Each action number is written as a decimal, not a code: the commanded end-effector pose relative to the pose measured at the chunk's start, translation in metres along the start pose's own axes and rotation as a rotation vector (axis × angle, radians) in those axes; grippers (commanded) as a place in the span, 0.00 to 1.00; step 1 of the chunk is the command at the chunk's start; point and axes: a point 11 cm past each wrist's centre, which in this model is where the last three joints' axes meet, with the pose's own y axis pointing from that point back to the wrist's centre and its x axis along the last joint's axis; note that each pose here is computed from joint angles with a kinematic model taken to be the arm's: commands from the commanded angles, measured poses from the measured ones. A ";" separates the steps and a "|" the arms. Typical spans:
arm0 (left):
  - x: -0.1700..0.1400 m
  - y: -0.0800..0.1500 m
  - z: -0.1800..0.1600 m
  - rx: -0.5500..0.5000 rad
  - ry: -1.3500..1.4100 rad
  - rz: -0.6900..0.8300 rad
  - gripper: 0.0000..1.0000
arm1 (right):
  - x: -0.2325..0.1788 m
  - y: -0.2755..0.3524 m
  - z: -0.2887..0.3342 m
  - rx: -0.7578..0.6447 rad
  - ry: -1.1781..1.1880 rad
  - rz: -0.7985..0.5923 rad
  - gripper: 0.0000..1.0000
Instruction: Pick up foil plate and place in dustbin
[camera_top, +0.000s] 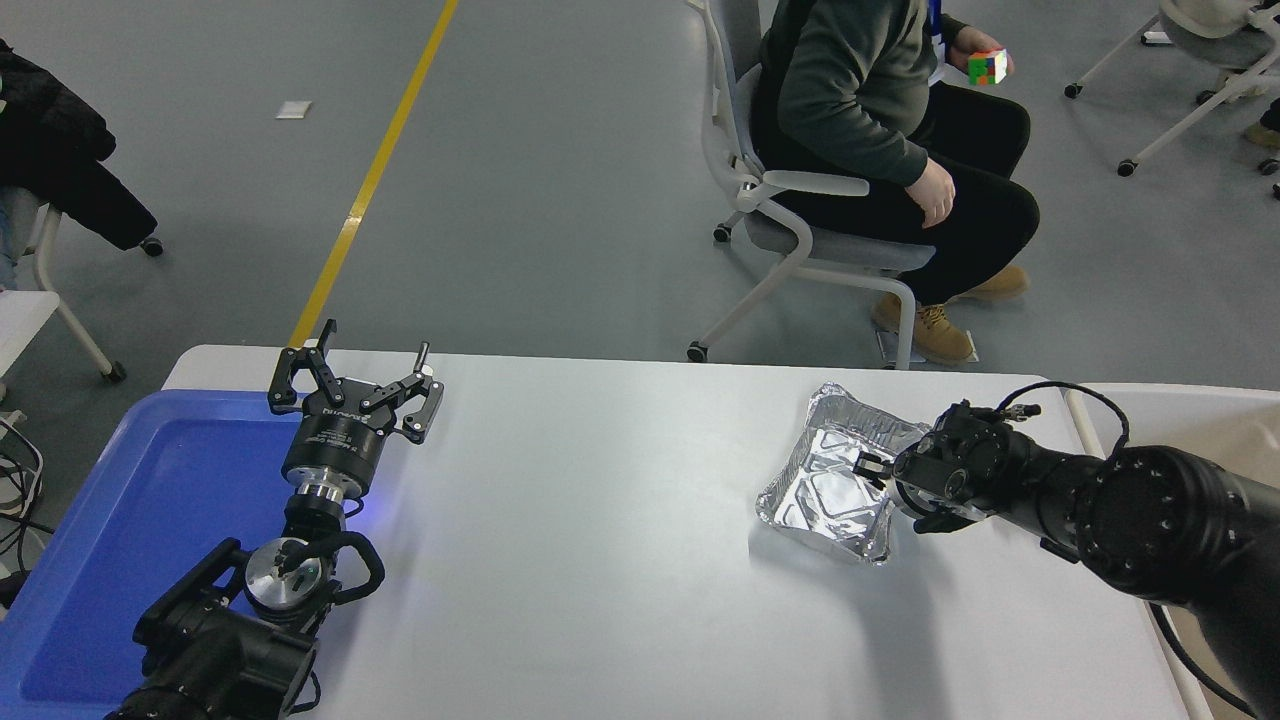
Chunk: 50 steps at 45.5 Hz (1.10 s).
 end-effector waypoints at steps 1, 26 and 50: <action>0.000 0.000 0.000 0.000 0.000 0.001 0.99 | 0.002 0.004 -0.008 0.028 0.003 -0.010 0.00; 0.000 0.000 0.000 0.002 0.000 -0.001 0.99 | 0.137 0.157 0.001 0.136 0.005 0.047 0.00; 0.000 0.000 0.000 0.000 0.000 0.001 0.99 | 0.186 0.316 0.036 0.108 0.180 0.127 0.00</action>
